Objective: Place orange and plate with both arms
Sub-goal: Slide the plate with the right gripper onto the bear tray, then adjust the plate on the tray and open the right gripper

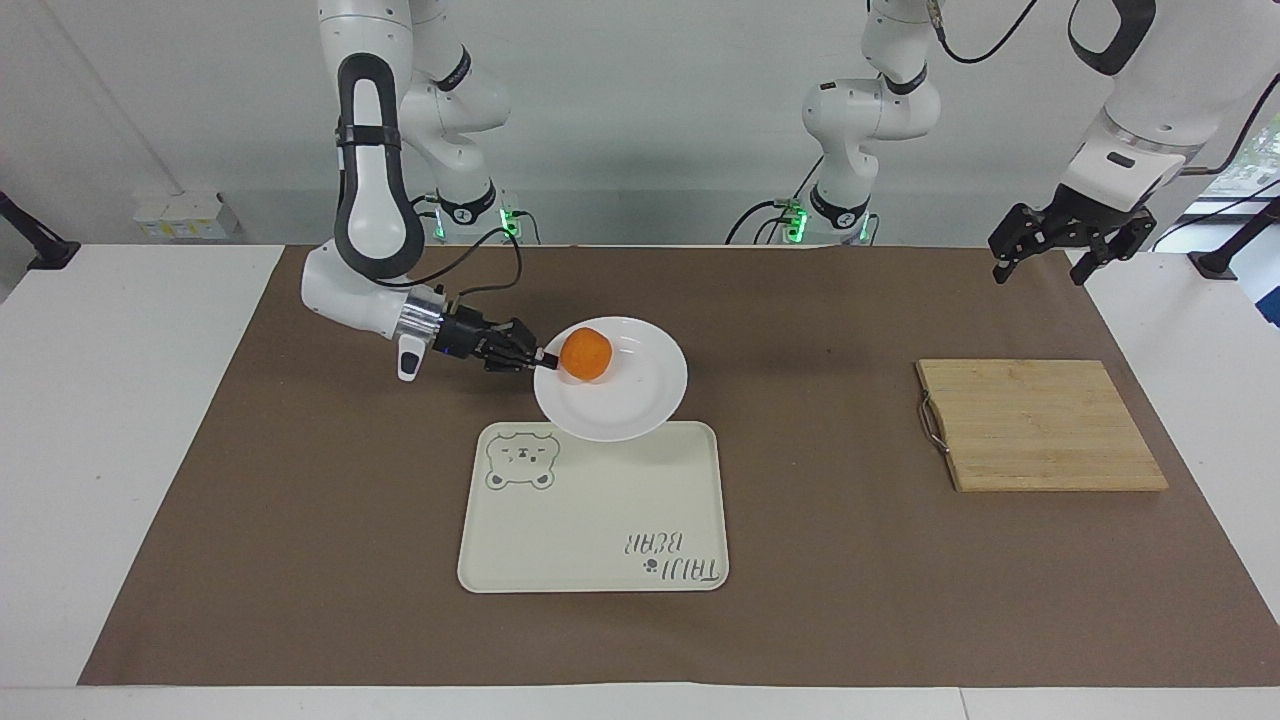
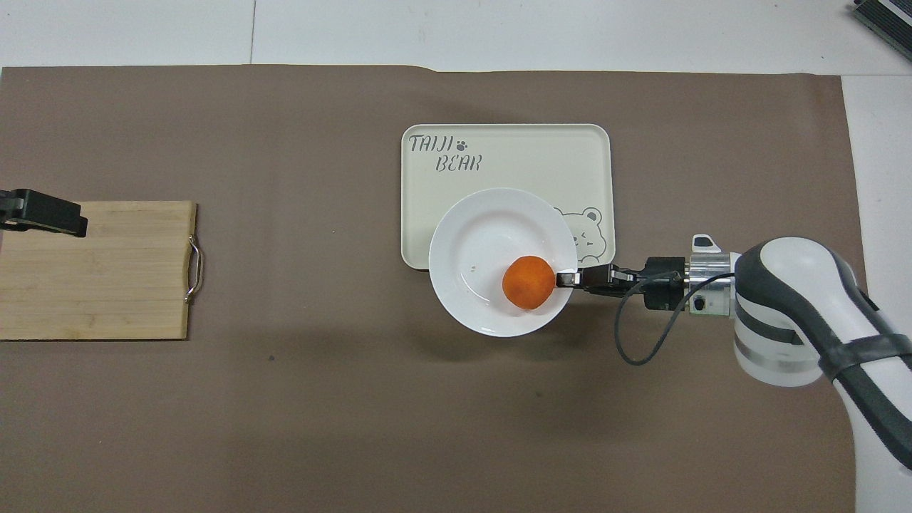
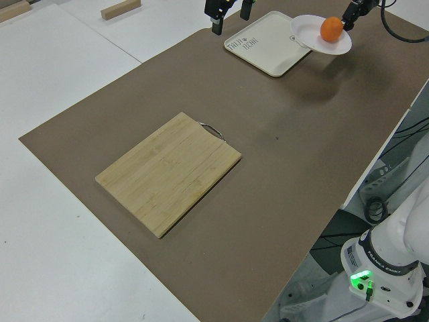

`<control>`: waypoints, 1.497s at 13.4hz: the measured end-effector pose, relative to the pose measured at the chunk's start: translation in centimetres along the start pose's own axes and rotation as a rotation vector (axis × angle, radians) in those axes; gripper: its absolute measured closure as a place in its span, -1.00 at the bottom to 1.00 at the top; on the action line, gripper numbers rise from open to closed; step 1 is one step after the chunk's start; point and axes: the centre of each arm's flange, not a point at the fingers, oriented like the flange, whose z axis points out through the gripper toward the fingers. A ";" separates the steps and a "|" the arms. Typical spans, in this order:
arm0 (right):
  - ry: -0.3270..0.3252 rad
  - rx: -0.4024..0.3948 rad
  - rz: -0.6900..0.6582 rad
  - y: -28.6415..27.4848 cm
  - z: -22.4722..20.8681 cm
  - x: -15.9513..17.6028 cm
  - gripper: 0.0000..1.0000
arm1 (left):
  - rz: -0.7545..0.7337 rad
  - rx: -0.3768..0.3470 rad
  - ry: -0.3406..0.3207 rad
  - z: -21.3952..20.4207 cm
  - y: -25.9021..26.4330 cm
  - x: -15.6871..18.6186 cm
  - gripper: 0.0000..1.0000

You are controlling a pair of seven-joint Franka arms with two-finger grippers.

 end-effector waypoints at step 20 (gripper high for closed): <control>0.030 -0.097 0.082 3.8 3.3 13.4 0.92 | 0.000 0.000 0.000 0.0 0.0 0.0 -1.00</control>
